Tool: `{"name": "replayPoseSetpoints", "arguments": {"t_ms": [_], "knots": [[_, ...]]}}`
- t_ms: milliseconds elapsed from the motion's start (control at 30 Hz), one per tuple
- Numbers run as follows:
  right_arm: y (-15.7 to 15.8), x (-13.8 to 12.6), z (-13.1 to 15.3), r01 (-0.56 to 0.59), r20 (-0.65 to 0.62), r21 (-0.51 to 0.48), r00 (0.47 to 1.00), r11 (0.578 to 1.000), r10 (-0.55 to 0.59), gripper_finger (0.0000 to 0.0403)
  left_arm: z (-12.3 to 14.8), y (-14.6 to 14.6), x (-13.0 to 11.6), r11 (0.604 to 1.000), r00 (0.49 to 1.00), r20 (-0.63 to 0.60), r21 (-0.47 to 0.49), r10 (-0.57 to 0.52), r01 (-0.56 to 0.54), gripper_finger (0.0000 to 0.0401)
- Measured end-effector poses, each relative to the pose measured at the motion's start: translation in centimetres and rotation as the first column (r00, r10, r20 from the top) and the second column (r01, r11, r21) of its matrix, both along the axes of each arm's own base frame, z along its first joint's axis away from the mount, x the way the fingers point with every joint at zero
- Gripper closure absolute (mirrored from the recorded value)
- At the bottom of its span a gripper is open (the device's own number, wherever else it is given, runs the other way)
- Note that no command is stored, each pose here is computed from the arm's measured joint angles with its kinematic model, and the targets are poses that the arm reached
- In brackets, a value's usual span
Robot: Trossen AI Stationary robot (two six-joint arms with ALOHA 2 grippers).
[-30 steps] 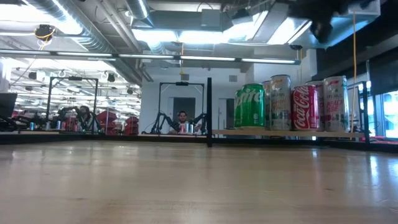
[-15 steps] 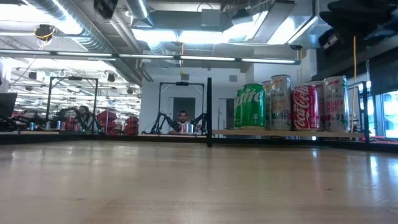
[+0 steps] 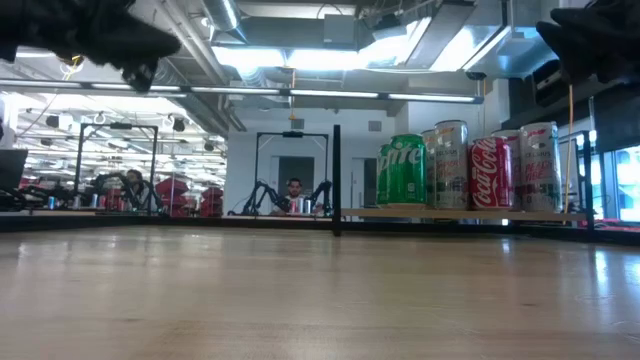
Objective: Place canned beverage on shelf
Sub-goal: Return to Home Position
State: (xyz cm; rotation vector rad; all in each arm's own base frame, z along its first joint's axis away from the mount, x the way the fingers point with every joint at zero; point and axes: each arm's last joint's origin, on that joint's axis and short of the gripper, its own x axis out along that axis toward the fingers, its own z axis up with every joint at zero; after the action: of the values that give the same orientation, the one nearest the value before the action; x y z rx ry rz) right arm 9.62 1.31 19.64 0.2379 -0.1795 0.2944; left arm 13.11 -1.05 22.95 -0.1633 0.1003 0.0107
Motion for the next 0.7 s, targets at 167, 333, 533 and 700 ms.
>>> {"name": "replayPoseSetpoints", "arguments": {"t_ms": [167, 333, 533, 700], "knots": [[-0.3, -0.1, -1.1, 0.086, -0.013, 0.018, 0.996, 0.996, -0.086, 0.0345, -2.2, 0.4, -1.2, 0.999, 0.999, 0.036, -0.040, 0.004, -0.003, 0.0381], [-0.6, -0.1, -1.4, 0.214, -0.041, 0.038, 0.976, 0.976, -0.213, 0.0345, -4.0, 0.5, -2.2, 0.997, 0.995, 0.099, -0.072, -0.034, 0.041, 0.0381], [-0.7, -0.1, -1.4, 0.228, -0.045, 0.046, 0.973, 0.973, -0.226, 0.0345, -5.9, 0.6, -3.3, 0.990, 0.987, 0.145, -0.117, -0.066, 0.084, 0.0381], [-0.8, 0.0, -1.8, 0.268, -0.104, 0.110, 0.961, 0.957, -0.257, 0.0345, -6.2, 0.9, -3.4, 0.993, 0.992, 0.122, -0.115, 0.014, 0.000, 0.0381]]}}
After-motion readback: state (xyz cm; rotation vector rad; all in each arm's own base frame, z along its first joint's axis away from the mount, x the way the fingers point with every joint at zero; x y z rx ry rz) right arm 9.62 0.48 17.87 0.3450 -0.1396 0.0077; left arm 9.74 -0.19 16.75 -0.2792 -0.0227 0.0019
